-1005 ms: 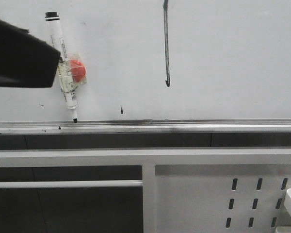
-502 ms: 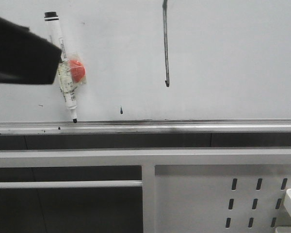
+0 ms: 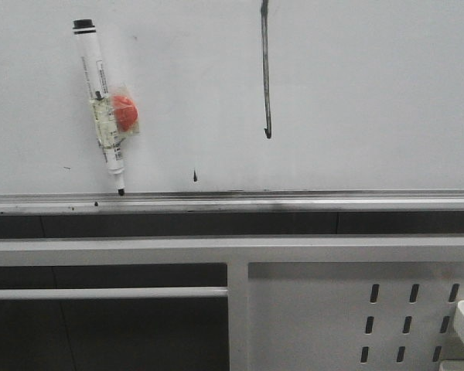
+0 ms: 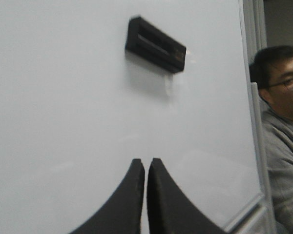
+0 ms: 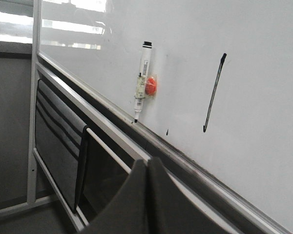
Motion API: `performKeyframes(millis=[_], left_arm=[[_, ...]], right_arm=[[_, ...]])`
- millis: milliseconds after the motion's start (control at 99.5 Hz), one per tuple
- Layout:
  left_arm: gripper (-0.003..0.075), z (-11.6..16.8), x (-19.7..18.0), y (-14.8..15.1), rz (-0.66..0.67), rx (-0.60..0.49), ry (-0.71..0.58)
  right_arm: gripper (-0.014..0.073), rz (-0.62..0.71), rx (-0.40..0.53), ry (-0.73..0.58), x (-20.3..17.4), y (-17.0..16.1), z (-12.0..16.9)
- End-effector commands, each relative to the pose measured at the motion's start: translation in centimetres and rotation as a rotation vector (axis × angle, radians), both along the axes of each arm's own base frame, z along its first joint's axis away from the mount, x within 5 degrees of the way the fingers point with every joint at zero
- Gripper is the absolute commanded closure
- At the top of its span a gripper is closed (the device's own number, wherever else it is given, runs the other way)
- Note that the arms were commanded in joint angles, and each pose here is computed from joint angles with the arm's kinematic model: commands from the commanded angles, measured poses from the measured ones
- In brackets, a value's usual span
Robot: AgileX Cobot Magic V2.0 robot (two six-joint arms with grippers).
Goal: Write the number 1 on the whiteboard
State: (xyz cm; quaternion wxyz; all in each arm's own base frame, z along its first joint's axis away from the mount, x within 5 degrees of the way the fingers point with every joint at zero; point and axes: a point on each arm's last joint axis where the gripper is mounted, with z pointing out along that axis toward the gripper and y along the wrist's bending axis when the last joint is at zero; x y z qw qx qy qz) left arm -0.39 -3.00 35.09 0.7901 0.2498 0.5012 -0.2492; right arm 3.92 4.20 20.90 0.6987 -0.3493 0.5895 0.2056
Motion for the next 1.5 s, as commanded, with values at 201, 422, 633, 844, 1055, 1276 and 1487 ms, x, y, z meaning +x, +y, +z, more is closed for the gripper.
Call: performKeyframes(millis=[201,422,633,844,1055,1276,1487], left_arm=[[0.074,0.3,-1.6,0.7,0.119,-0.057,-0.078],[0.074,0.2,-1.3,0.2,0.181,-0.121,-0.019],[0.074,0.8,-1.3,0.7,0.225,-0.211,-0.201],[0.074,-2.3,1.5,3.0,0.499,-0.311,0.097],[0.074,-8.3,3.3,4.3,0.739,-0.114,0.542],[0.074,-10.7,5.0,2.4,0.623,0.072,0.182],[0.074,-14.6,5.9,2.1,0.576,0.006,0.298]], right_arm=[[0.0664,0.008,0.017,-0.036,0.0,0.2,0.1],[0.0664,0.008,0.017,-0.036,0.0,0.2,0.1],[0.0664,0.008,0.017,-0.036,0.0,0.2,0.1],[0.0664,0.008,0.017,-0.036,0.0,0.2,0.1],[0.0664,0.008,0.017,-0.036,0.0,0.2,0.1],[0.0664,0.008,0.017,-0.036,0.0,0.2,0.1],[0.0664,0.008,0.017,-0.036,0.0,0.2,0.1]])
